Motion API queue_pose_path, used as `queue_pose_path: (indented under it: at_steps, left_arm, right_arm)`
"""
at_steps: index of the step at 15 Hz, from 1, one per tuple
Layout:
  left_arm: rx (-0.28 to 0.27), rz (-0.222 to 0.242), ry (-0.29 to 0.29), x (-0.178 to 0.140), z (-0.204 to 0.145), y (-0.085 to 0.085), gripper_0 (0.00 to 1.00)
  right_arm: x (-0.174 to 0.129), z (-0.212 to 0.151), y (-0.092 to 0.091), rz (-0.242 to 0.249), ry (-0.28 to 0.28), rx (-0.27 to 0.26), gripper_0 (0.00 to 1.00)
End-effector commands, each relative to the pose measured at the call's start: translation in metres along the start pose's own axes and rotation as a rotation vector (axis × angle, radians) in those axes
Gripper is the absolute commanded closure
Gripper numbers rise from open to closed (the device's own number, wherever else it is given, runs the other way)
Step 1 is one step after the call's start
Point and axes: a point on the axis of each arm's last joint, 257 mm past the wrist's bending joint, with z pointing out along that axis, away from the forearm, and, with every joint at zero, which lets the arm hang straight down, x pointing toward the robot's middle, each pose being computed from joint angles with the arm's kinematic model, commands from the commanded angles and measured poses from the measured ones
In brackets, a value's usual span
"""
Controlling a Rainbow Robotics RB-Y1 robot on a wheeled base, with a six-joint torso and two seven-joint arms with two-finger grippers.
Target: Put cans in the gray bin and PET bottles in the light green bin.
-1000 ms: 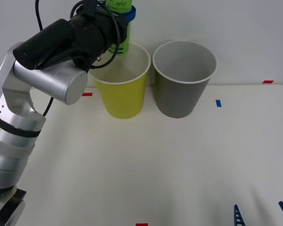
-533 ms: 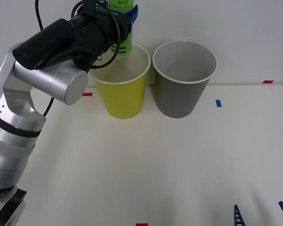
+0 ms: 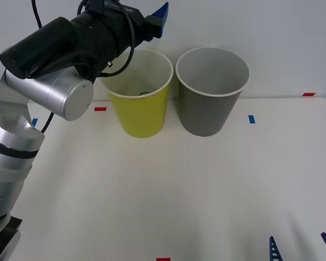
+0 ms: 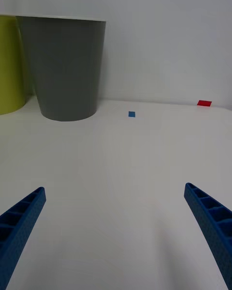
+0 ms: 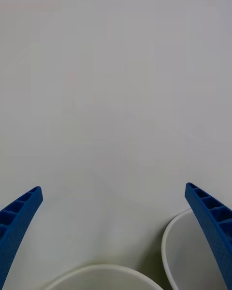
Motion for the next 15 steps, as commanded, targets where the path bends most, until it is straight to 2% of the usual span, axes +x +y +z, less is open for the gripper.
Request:
queue_pose_path:
  at_steps: [1,5,8,11,12,15]
  left_arm:
    - [-0.006,0.037,-0.04,-0.017,-0.024,0.006,0.0]
    - [-0.051,0.032,-0.039,0.004,-0.085,0.012,0.0]
    - [-0.075,-0.02,0.055,0.056,-0.133,0.008,0.0]
    - [-0.096,-0.061,0.131,0.089,-0.175,0.002,0.0]
    - [-0.108,-0.064,0.151,0.096,-0.187,0.004,0.0]
    - [-0.158,-0.143,0.179,0.126,-0.218,0.006,0.0]
  right_arm:
    - [0.0,0.0,0.0,0.0,0.0,0.0,0.0]
    - [0.0,0.0,0.0,0.0,0.0,0.0,0.0]
    - [0.0,0.0,0.0,0.0,0.0,0.0,0.0]
    - [0.0,0.0,0.0,0.0,0.0,0.0,0.0]
    - [0.0,0.0,0.0,0.0,0.0,0.0,0.0]
    - [0.0,0.0,0.0,0.0,0.0,0.0,0.0]
